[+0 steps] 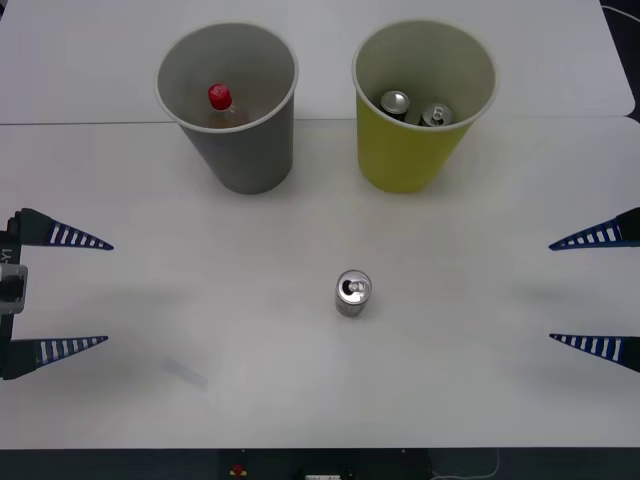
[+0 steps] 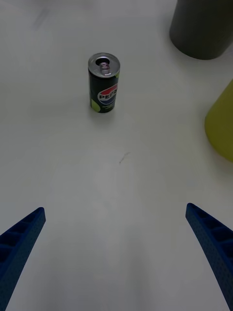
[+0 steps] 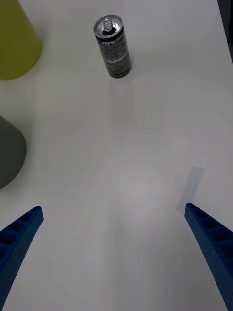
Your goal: Put the can into the green bin and the plastic bottle into the gray bin
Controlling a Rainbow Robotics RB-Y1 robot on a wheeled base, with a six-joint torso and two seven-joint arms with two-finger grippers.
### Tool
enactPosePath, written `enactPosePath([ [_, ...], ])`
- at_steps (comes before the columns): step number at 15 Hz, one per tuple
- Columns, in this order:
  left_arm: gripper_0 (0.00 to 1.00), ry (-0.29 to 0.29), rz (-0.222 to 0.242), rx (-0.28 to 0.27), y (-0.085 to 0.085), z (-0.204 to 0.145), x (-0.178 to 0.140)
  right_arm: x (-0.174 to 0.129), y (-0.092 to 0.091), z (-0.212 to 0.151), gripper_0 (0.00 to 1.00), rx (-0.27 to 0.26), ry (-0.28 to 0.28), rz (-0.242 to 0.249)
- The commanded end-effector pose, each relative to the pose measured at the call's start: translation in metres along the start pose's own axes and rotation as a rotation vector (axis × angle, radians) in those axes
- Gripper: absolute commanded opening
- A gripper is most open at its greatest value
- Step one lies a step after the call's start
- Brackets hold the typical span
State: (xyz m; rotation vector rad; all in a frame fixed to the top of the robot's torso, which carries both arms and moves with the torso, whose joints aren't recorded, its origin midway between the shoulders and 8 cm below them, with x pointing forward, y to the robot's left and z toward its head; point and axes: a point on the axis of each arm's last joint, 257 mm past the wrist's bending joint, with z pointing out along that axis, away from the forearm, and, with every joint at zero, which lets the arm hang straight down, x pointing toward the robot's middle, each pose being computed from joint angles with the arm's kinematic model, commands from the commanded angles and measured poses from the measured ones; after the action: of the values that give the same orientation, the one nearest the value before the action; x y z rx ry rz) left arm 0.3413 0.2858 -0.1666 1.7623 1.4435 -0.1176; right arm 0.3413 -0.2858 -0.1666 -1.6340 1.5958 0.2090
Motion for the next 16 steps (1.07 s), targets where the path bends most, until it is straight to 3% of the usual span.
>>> enactPosePath([
  [1,1.00,0.000,0.000,0.000,0.000,0.000,0.000,0.000,0.000,0.000,1.00,0.000,0.000,0.000],
  [3,1.00,0.000,0.000,0.000,0.000,0.000,0.000,-0.014,0.000,0.002,1.00,-0.006,-0.043,0.000],
  [6,1.00,0.000,0.000,0.000,0.000,0.000,0.000,-0.014,0.001,0.003,1.00,-0.005,-0.049,0.006],
  [11,1.00,0.000,0.000,0.000,0.000,0.000,0.000,-0.005,0.009,0.022,1.00,-0.018,-0.099,0.088],
  [16,1.00,0.000,0.000,0.000,0.000,0.000,0.000,-0.003,0.014,0.049,1.00,-0.012,-0.170,0.137],
])
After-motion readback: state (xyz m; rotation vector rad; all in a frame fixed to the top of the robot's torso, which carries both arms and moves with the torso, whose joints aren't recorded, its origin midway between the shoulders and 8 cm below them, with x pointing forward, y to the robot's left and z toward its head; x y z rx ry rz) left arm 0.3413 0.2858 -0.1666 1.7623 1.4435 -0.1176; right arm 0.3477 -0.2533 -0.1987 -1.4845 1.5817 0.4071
